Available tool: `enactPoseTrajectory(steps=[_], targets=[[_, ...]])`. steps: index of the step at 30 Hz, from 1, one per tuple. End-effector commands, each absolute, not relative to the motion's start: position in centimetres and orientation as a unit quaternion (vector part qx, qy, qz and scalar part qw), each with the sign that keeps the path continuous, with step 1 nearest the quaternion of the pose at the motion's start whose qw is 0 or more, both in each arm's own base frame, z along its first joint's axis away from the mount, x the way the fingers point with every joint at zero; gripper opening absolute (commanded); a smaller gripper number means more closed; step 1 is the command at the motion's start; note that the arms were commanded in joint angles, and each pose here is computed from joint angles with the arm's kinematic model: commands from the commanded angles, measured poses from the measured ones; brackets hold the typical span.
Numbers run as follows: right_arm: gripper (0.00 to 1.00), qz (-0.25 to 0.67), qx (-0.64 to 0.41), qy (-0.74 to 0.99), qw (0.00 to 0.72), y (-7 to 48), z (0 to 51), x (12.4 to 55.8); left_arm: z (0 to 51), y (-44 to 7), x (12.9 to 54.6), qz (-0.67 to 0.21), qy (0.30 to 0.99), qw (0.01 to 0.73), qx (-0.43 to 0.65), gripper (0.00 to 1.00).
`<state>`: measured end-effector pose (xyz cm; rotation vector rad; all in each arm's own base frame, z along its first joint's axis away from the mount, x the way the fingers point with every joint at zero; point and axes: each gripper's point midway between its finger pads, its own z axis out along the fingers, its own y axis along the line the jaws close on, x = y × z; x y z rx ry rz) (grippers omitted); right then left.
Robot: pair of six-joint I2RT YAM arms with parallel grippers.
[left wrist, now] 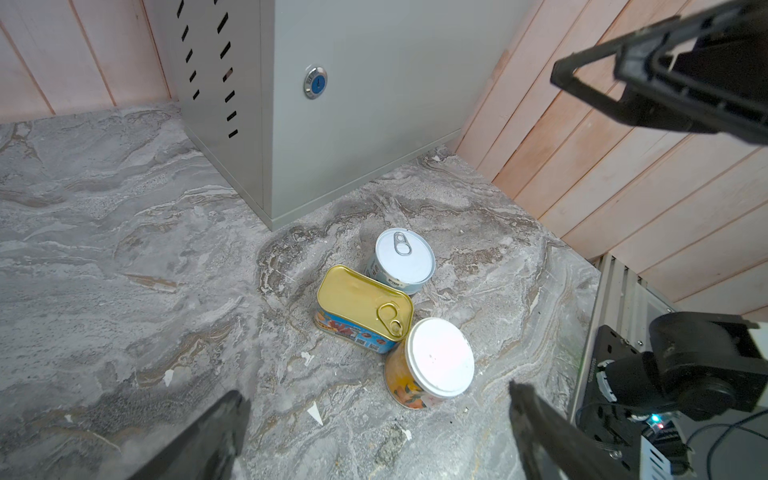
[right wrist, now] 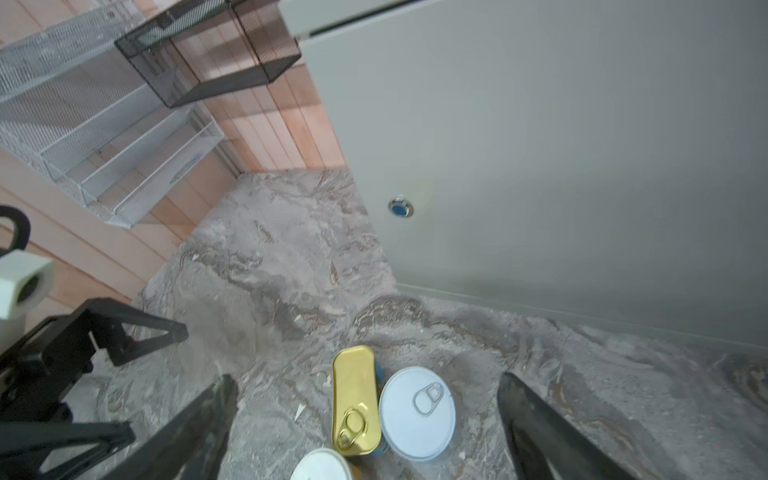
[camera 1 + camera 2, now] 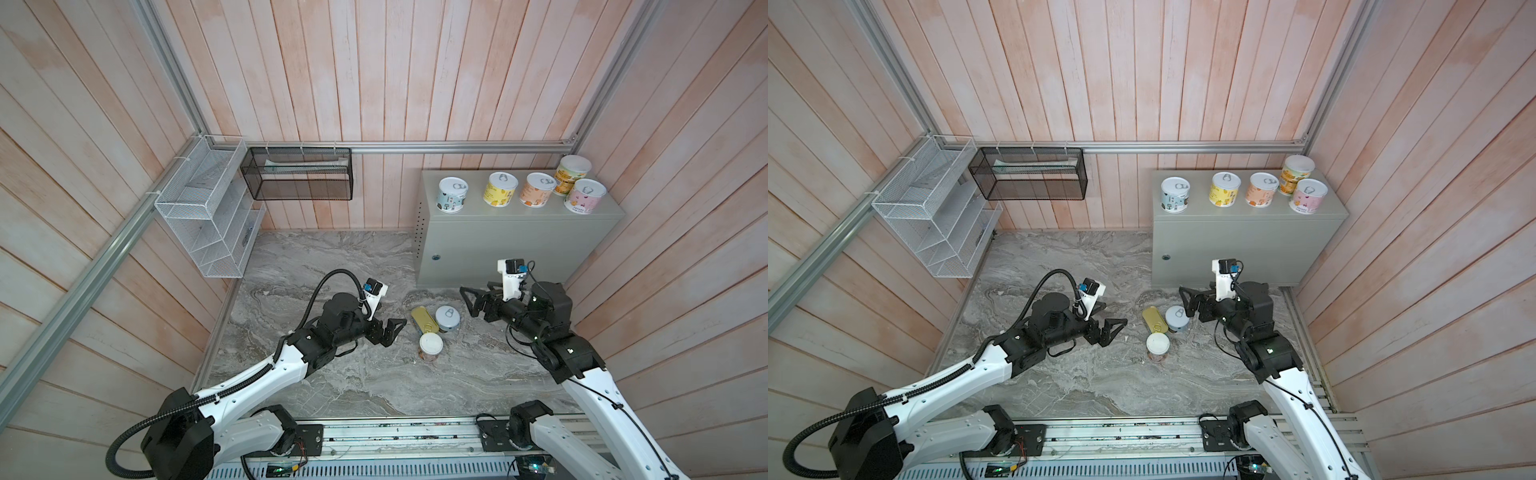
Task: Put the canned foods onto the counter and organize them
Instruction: 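Lower the right gripper back to the floor tins while the left gripper approaches them, then grasp the orange-fruit white-lid can on the floor with the left gripper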
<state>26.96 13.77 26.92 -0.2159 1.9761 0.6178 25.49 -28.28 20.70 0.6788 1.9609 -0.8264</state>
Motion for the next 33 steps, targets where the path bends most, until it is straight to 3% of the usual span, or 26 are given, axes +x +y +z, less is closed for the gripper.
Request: enactPoseTrajectory(steps=[1,17,22,33], targets=[[0.97,0.229,-0.079,0.846,0.474,14.1,24.2,26.0,20.2,-28.3,26.0,-0.33,0.792,0.443,0.261,1.0],[0.97,0.253,-0.119,0.895,0.349,18.7,14.4,21.1,19.1,-27.5,27.0,-0.316,0.807,0.436,0.241,1.0],[0.97,0.282,-0.108,0.883,0.36,19.1,14.8,20.5,18.3,-28.2,26.8,-0.314,0.81,0.419,0.263,1.0],[0.98,0.268,0.01,0.863,0.428,14.4,16.7,20.7,14.4,-34.2,23.5,-0.32,0.811,0.332,0.361,1.0]])
